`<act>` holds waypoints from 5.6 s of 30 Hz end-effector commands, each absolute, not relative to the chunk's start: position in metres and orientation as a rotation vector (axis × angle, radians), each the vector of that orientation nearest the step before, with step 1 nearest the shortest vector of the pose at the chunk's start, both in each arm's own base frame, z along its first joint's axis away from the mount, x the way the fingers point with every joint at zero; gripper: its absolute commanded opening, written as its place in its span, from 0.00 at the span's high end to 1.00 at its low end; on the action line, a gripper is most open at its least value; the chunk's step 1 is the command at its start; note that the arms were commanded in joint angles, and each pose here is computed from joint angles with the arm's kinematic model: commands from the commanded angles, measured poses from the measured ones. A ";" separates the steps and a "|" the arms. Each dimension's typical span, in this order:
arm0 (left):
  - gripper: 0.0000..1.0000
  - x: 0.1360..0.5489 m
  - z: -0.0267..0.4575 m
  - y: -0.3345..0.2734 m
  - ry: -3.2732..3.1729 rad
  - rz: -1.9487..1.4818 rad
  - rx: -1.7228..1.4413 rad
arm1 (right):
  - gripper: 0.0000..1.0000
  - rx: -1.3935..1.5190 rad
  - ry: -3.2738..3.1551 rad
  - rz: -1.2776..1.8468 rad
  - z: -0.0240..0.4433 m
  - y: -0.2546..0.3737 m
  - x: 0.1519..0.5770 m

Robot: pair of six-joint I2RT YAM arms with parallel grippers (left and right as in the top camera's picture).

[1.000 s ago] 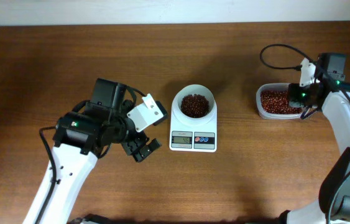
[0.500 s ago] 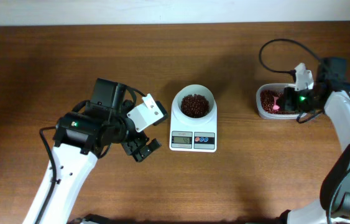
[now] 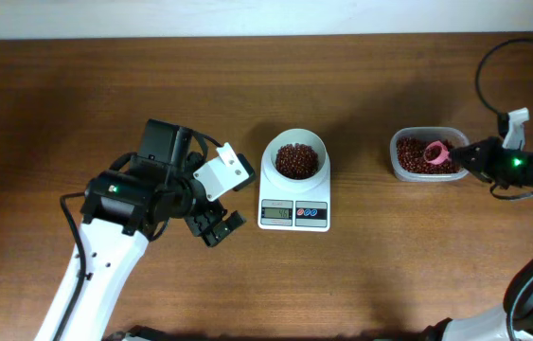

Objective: Scoop and weigh 50g on scale

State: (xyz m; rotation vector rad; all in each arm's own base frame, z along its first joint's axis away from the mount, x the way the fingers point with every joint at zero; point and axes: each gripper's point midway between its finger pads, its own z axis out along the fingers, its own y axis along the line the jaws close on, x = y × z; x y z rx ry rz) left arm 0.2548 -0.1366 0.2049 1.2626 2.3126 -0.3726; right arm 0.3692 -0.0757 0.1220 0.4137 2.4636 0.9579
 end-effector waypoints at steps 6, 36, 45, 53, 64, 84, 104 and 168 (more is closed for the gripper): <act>0.01 0.255 0.214 -0.138 2.271 -0.373 1.274 | 0.96 0.430 2.323 1.129 0.144 -0.078 0.370; 0.01 0.255 0.214 -0.138 2.271 -0.373 1.274 | 0.96 -0.138 2.202 1.608 0.191 0.093 0.373; 0.01 0.255 0.214 -0.138 2.271 -0.373 1.274 | 0.96 -0.431 2.180 1.569 0.191 0.152 0.370; 0.01 0.255 0.214 -0.138 2.271 -0.373 1.274 | 0.96 -0.748 2.213 1.097 0.154 0.177 0.389; 0.01 0.255 0.214 -0.138 2.271 -0.374 1.275 | 0.96 -0.761 2.222 1.030 0.149 0.173 0.394; 0.01 0.255 0.214 -0.138 2.271 -0.374 1.275 | 0.96 -0.721 2.230 0.997 0.150 0.170 0.402; 0.01 0.255 0.214 -0.138 2.271 -0.373 1.274 | 0.96 -0.625 2.248 1.161 0.159 0.178 0.394; 0.01 0.255 0.214 -0.138 2.271 -0.373 1.274 | 0.96 -0.446 2.323 -0.175 0.247 0.023 0.402</act>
